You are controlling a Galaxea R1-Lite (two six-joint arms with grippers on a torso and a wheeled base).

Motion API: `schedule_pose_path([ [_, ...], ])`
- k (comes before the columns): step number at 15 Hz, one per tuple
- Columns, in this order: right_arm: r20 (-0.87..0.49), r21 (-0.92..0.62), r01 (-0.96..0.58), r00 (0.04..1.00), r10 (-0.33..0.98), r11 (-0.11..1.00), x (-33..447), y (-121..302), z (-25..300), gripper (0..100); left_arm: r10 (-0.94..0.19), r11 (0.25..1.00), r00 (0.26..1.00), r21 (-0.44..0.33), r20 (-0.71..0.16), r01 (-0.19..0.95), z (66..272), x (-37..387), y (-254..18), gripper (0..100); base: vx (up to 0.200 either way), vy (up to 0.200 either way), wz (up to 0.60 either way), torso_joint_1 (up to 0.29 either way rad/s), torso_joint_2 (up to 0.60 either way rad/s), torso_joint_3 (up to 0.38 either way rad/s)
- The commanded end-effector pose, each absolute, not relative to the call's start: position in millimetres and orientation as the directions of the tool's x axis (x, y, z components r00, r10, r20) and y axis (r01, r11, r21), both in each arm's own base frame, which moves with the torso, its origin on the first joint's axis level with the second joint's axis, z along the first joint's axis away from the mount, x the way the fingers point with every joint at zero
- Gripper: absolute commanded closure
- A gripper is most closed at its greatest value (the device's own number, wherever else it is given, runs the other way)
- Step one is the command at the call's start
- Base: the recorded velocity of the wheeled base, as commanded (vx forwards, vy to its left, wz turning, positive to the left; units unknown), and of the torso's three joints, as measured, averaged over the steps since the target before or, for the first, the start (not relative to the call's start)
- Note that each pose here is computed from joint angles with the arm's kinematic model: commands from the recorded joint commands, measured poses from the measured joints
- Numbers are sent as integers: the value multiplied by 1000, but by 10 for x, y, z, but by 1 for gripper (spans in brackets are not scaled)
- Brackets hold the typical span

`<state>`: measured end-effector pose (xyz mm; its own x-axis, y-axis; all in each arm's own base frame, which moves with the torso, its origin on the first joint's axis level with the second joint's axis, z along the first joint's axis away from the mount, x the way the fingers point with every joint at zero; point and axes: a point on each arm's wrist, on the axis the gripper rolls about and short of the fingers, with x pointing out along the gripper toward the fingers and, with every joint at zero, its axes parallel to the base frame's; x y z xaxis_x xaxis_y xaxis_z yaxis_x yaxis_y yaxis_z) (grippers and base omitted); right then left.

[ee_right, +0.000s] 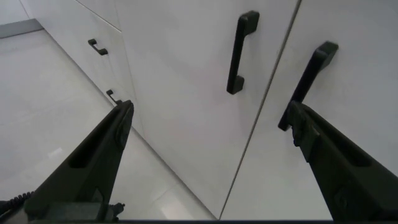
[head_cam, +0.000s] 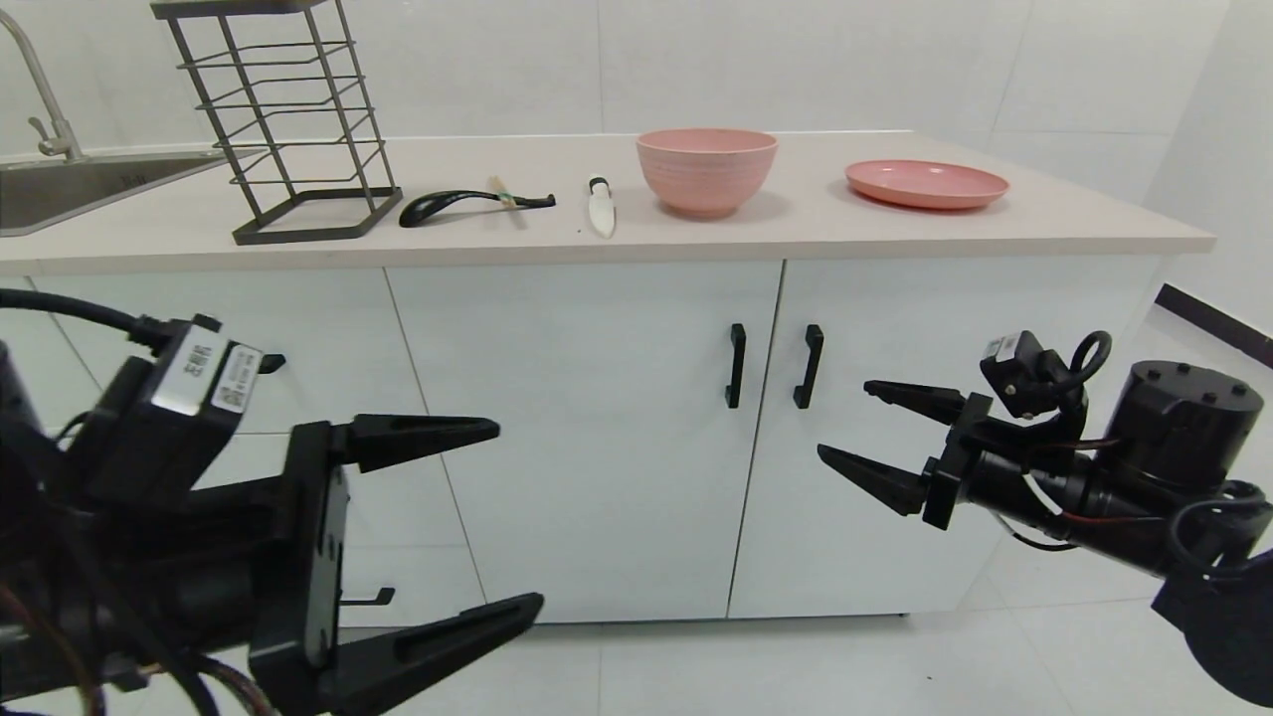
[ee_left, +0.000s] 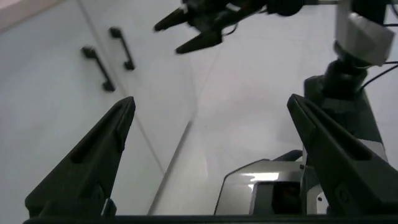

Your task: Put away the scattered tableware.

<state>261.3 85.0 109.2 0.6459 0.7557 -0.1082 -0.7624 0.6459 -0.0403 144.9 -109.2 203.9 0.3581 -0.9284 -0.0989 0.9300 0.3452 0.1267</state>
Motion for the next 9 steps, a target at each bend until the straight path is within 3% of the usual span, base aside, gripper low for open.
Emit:
schedule_pose_path([
  [1,-121,-25,-774,630,767,633,2688,848,960,0,-962,231,242,89,-131,969,1826,1647,-1401,0,0,0,0,0,0,0],
  [4,-126,-20,-773,631,766,634,2777,862,890,0,-964,236,247,116,-97,965,1756,1861,-1564,0,0,0,0,0,0,0],
  [6,-111,-28,-770,636,763,638,2845,875,909,0,-971,222,232,138,-64,965,1818,1955,-1643,0,0,0,0,0,0,0],
  [9,-96,-37,-752,658,747,658,3053,849,869,0,-969,233,239,99,-64,968,1777,2104,-1743,0,0,0,0,0,0,0],
])
